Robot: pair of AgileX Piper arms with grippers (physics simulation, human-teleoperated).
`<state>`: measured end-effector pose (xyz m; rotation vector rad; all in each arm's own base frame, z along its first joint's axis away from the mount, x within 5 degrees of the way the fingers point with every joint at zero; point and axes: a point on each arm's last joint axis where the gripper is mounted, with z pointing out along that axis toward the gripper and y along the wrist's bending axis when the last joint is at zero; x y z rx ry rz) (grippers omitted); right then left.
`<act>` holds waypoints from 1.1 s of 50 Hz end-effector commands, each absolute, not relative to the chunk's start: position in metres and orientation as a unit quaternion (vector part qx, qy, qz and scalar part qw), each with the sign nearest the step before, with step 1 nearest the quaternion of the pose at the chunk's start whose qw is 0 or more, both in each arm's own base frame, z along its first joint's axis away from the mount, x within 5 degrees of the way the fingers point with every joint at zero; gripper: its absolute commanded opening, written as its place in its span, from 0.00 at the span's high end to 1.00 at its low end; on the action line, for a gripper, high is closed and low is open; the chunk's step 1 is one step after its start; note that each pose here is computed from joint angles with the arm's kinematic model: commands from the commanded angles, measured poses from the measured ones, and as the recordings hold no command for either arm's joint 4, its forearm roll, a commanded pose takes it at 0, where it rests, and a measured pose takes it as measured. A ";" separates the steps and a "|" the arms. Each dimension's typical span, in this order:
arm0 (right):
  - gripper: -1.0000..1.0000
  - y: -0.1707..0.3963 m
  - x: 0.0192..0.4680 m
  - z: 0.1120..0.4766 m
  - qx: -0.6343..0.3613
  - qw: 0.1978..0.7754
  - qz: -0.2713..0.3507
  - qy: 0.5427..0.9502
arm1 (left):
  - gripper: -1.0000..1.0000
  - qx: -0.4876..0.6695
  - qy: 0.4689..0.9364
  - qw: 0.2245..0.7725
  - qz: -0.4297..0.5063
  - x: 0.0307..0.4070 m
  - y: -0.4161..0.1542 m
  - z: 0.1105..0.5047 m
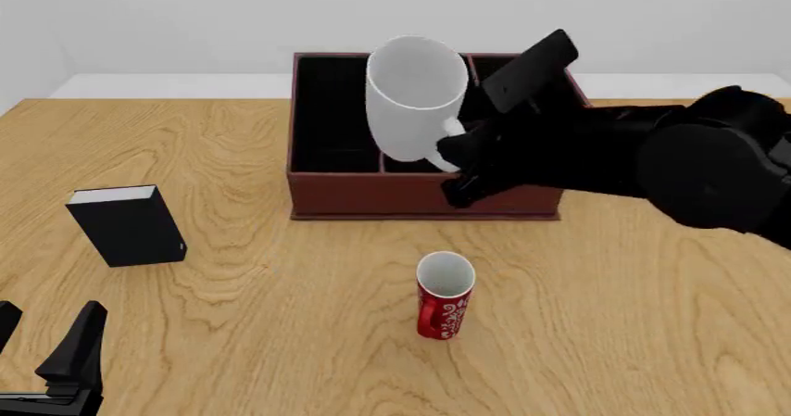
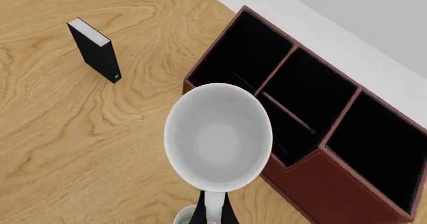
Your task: Pick up the white mug and place it to the right of the caddy.
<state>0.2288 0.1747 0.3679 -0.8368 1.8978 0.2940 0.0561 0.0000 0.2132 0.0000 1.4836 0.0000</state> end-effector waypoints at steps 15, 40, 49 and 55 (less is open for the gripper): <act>1.00 0.114 0.218 0.377 -0.284 0.519 0.074 0.803 | 0.00 0.000 0.676 0.737 0.000 0.056 0.000 0.213; 1.00 0.092 0.209 0.378 -0.245 0.527 0.064 0.811 | 0.00 0.000 0.676 0.737 0.000 0.056 0.000 0.213; 1.00 0.080 0.202 0.378 -0.224 0.531 0.058 0.816 | 0.00 0.000 0.676 0.737 0.000 0.056 0.000 0.213; 1.00 0.072 0.197 0.380 -0.213 0.533 0.052 0.817 | 0.00 0.000 0.676 0.737 0.000 0.056 0.000 0.213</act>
